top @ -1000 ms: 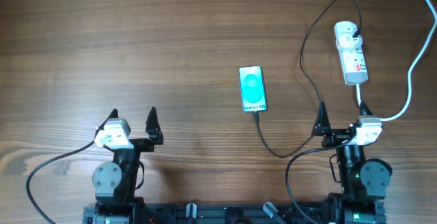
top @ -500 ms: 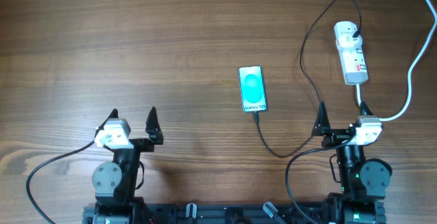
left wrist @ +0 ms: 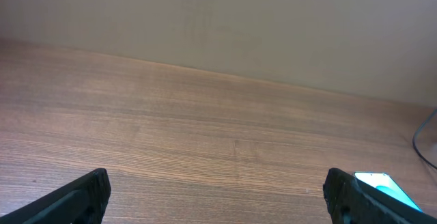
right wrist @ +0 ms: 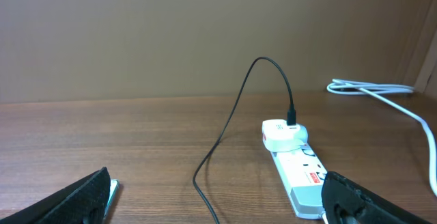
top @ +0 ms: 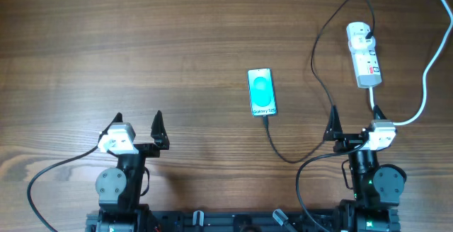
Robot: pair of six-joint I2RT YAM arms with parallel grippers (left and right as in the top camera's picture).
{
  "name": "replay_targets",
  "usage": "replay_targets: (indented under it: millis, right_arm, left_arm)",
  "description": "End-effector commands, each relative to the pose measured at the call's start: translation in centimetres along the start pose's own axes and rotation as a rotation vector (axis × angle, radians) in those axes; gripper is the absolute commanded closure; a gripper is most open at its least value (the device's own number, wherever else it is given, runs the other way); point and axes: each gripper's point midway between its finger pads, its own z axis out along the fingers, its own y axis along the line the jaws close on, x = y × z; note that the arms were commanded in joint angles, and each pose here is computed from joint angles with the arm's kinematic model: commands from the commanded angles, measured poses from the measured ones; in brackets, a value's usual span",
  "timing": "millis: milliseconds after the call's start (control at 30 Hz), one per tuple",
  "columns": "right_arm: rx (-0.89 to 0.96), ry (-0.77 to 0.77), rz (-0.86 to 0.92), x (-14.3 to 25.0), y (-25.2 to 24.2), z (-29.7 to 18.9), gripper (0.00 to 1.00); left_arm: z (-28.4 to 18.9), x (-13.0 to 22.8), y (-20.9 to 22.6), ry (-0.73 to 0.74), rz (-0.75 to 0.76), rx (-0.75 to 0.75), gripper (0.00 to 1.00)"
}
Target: Plug charger to phone and switch on socket
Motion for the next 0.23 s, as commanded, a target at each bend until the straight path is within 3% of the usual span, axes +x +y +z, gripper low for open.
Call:
replay_targets:
  millis: [0, 200]
  right_arm:
    - [0.013, -0.015, -0.014, -0.3, -0.27, -0.08, 0.0]
    - [0.013, -0.015, -0.014, -0.3, -0.27, -0.08, 0.0]
  left_arm:
    - [0.04, 0.2, 0.03, -0.003, 0.015, 0.006, 0.0]
    - [0.04, 0.2, 0.03, -0.003, 0.015, 0.006, 0.0]
